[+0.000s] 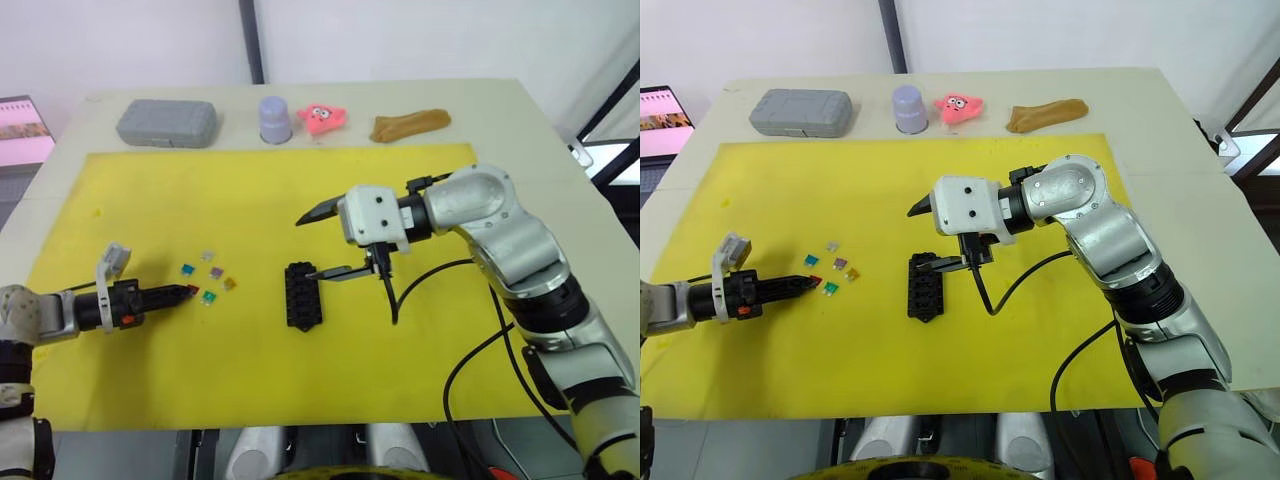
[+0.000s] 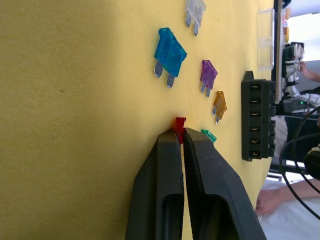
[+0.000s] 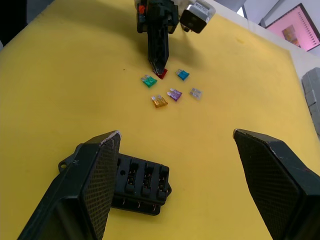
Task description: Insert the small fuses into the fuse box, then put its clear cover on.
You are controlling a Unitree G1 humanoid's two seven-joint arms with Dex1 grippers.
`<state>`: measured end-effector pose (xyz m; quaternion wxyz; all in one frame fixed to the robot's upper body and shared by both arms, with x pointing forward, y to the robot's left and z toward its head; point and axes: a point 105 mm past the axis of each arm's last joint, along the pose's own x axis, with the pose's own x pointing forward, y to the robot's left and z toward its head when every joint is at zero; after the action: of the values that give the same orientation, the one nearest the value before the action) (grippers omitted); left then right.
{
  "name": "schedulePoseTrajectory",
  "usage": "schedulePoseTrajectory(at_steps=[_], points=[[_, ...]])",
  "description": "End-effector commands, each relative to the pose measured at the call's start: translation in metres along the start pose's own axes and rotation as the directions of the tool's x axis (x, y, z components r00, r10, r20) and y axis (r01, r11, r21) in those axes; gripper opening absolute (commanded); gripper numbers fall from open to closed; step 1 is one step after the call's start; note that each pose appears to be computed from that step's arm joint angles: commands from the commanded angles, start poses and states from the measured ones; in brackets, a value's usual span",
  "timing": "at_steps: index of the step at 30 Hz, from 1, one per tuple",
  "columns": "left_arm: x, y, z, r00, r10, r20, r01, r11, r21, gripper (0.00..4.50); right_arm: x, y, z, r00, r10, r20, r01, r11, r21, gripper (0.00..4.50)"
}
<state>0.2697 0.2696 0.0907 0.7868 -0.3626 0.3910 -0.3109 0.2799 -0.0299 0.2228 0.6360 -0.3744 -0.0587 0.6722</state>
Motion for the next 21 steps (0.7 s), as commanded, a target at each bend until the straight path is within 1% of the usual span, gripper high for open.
schedulePoseTrajectory(at_steps=[1, 3, 6, 8, 10, 13, 15, 17, 18, 19, 21], points=[[-0.003, 0.008, -0.009, 0.999, 0.034, -0.018, -0.034, 0.999, -0.036, 0.03, -0.005, -0.004, 0.011, 1.0, -0.021, 0.02, 0.022, 0.998, -0.053, 3.85], [-0.004, 0.006, -0.009, 1.0, 0.022, -0.014, -0.022, 0.999, -0.033, 0.03, -0.005, -0.004, 0.012, 1.0, -0.02, 0.021, 0.021, 0.998, -0.053, 3.85], [-0.009, -0.003, -0.002, 1.0, -0.004, 0.02, 0.004, 1.0, -0.002, 0.03, -0.005, -0.004, 0.012, 1.0, -0.018, 0.021, 0.019, 0.998, -0.052, 3.85], [-0.013, -0.016, 0.008, 0.997, -0.042, 0.064, 0.039, 0.998, 0.041, 0.03, -0.005, -0.003, 0.012, 1.0, -0.016, 0.022, 0.017, 0.999, -0.048, 3.85], [-0.016, -0.027, 0.013, 0.994, -0.066, 0.088, 0.06, 0.995, 0.076, 0.03, -0.005, -0.003, 0.012, 1.0, -0.016, 0.022, 0.017, 0.999, -0.043, 3.85], [-0.027, -0.058, 0.02, 0.986, -0.124, 0.114, 0.096, 0.97, 0.223, 0.03, -0.009, 0.0, 0.01, 0.998, -0.029, 0.052, 0.028, 0.999, 0.02, 3.85], [-0.03, -0.089, 0.025, 0.976, -0.183, 0.118, 0.13, 0.925, 0.357, 0.03, -0.016, -0.001, 0.012, 0.99, -0.069, 0.124, 0.05, 0.987, 0.151, 3.85], [-0.029, -0.11, 0.026, 0.966, -0.235, 0.113, 0.161, 0.878, 0.452, 0.03, -0.023, -0.002, 0.015, 0.98, -0.099, 0.172, 0.056, 0.97, 0.239, 3.85], [-0.028, -0.116, 0.025, 0.961, -0.255, 0.11, 0.173, 0.859, 0.481, 0.03, -0.025, -0.003, 0.016, 0.977, -0.108, 0.183, 0.058, 0.964, 0.261, 3.85], [-0.023, -0.133, 0.027, 0.947, -0.306, 0.101, 0.201, 0.805, 0.558, 0.03, -0.032, -0.007, 0.018, 0.966, -0.148, 0.21, 0.073, 0.942, 0.327, 3.85], [-0.014, -0.161, 0.025, 0.922, -0.384, 0.046, 0.258, 0.699, 0.667, 0.03, -0.043, -0.011, 0.021, 0.948, -0.202, 0.247, 0.082, 0.903, 0.422, 3.85]])
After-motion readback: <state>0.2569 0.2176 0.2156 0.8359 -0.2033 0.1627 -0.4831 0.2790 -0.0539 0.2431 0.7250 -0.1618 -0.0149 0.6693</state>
